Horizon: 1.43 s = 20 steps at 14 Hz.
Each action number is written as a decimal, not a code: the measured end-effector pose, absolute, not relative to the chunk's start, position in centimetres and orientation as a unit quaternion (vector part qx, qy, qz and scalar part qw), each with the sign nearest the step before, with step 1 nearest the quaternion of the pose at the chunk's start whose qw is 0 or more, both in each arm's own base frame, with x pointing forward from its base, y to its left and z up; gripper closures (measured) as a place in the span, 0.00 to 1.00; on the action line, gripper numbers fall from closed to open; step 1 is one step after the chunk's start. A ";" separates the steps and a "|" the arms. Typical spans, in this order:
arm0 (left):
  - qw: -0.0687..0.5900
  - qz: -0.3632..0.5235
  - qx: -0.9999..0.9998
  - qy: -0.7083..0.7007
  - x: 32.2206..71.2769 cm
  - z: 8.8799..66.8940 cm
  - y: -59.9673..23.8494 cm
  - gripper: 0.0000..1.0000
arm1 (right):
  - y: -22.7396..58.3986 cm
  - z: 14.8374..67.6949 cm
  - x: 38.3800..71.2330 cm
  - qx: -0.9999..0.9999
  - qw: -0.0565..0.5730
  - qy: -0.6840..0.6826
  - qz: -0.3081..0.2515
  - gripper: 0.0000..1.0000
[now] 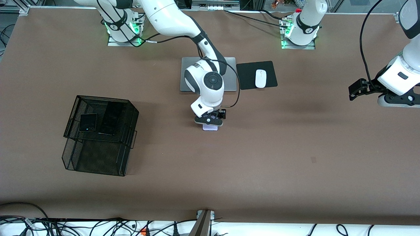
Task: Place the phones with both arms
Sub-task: 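Grasp the white phone with the right gripper while the left gripper retracts, then carry the white phone with the right gripper into the basket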
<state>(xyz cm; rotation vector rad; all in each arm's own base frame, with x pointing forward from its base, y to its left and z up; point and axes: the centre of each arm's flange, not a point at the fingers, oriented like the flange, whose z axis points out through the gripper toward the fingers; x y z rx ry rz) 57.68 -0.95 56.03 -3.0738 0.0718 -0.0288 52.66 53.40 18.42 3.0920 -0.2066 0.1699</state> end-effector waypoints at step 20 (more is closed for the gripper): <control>0.033 -0.009 -0.999 0.023 57.7 56.0 -0.9 0.00 | 42.1 41.9 59.7 0.998 0.024 -0.060 -0.016 0.15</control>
